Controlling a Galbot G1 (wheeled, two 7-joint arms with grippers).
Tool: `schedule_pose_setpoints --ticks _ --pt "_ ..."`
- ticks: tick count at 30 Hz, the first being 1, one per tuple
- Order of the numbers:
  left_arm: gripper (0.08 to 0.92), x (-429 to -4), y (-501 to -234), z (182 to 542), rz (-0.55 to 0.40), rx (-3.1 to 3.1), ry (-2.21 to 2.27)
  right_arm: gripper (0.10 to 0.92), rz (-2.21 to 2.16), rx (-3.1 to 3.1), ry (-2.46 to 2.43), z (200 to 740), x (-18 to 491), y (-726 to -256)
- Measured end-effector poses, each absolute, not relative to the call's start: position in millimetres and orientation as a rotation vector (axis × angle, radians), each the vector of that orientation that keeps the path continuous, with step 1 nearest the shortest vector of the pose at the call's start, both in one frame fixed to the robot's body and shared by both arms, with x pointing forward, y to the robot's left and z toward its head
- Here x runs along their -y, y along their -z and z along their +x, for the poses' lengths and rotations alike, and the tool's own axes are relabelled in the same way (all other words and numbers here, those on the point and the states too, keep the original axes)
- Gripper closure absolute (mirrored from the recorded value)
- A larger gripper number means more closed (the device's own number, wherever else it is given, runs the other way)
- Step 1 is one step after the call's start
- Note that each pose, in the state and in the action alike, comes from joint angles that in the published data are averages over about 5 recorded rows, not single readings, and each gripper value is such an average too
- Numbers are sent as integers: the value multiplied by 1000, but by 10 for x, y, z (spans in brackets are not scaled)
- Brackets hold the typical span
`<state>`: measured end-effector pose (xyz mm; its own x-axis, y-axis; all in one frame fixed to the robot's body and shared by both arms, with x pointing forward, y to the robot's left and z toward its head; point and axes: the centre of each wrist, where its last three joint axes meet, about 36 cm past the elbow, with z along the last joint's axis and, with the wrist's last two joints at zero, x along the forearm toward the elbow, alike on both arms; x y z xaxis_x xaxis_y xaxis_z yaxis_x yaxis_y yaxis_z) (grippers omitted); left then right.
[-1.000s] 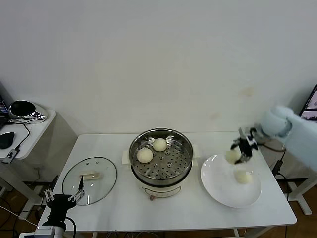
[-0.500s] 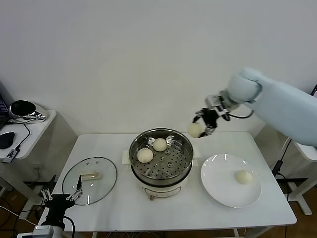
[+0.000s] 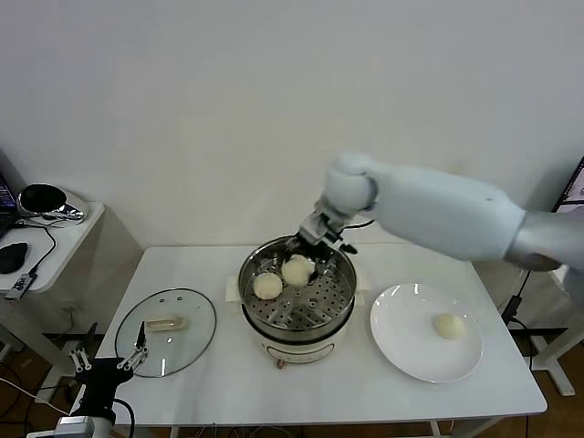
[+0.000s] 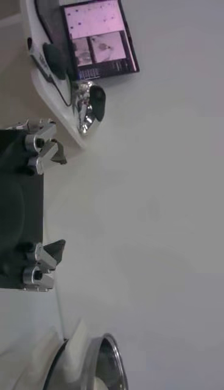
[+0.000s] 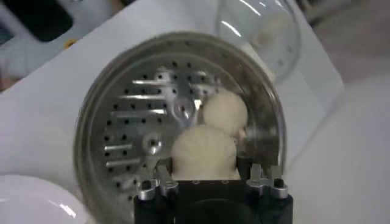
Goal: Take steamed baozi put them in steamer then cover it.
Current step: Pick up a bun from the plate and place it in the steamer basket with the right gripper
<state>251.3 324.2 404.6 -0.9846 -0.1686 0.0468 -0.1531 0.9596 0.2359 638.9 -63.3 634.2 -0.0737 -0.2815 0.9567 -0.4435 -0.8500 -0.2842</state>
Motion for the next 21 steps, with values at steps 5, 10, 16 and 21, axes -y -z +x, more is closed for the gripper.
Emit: schedule_pose_setpoints --ticks 5,10,16,21 --pt "177 -3252 -4014 2517 261 3042 353 372 2113 642 -2133 6334 472 -6153" --pt "177 -3252 -3978 2511 267 3039 346 369 2149 519 -2175 6289 385 -6053" --pt "177 -3250 -3962 2499 269 3038 341 369 2182 415 -2184 6230 338 -5959" --pt "177 -3253 -3957 2500 270 3037 339 289 2199 368 -2184 6193 327 -5946"
